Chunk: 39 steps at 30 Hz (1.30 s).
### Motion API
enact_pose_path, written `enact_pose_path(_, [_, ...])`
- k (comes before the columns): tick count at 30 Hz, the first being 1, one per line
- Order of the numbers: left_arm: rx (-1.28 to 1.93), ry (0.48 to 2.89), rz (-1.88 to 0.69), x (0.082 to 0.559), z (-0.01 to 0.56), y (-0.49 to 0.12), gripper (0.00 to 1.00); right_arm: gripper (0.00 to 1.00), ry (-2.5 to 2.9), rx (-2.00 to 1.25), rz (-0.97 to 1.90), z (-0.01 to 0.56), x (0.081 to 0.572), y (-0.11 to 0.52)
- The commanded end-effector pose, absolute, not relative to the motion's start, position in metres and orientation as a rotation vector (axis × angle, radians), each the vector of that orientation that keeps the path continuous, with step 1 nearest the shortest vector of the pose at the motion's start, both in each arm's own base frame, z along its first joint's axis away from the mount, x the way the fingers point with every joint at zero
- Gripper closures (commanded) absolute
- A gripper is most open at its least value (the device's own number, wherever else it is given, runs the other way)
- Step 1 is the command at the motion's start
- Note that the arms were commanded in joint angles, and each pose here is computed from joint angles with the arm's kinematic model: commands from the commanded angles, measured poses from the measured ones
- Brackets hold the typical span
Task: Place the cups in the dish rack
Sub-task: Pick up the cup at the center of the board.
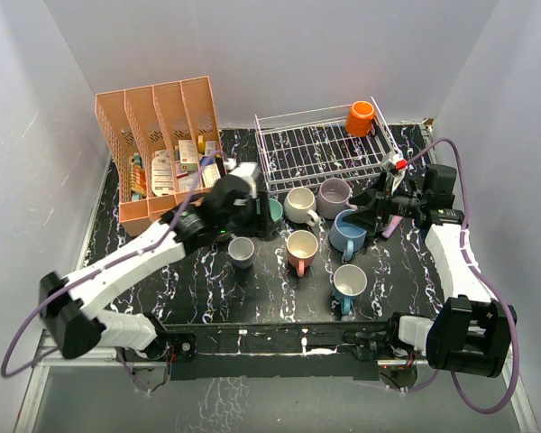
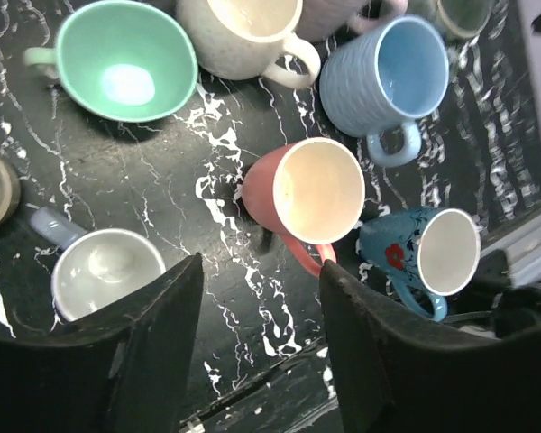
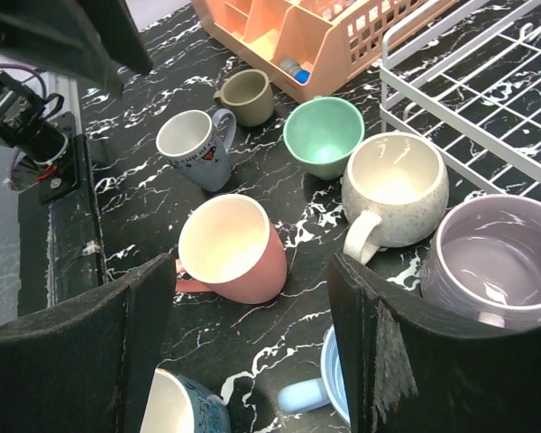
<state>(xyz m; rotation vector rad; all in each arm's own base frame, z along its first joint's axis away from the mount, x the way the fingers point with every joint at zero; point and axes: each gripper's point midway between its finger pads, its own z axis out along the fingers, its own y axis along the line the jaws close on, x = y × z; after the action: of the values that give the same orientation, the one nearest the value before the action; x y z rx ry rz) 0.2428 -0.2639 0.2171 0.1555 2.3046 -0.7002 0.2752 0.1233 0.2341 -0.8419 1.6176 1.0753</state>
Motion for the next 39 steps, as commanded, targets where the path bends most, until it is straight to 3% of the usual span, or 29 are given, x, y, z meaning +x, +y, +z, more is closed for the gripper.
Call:
enact_pose_path(1, [0.305,2.41,-0.274,0.242,0.194,-0.253,0.52,0.29,1.601,-0.855,0.994,0.237,0.285,0.118])
enact_pose_path(5, [0.401,2.463,-0.081,0.235,0.183,-0.25,0.55,0.29,1.613,-0.846,0.965,0.234,0.286,0.116])
enact_pose_path(13, [0.48,2.507,-0.083,0.22,0.153,-0.247,0.62,0.29,1.625,-0.837,0.986,0.23,0.288,0.115])
enact_pose_path(18, [0.558,2.581,-0.008,0.211,0.126,-0.24,0.75,0.29,1.649,-0.821,1.0,0.222,0.292,0.114])
enact_pose_path(27, [0.628,2.609,0.073,0.214,0.094,-0.239,0.69,0.29,1.67,-0.807,0.994,0.216,0.296,0.112])
enact_pose_path(32, [0.655,2.612,0.143,0.221,0.078,-0.24,0.71,0.29,1.671,-0.807,0.997,0.215,0.296,0.113])
enact_pose_path(39, [0.671,2.627,0.101,0.22,0.073,-0.248,0.99,0.29,1.674,-0.804,0.997,0.215,0.297,0.112])
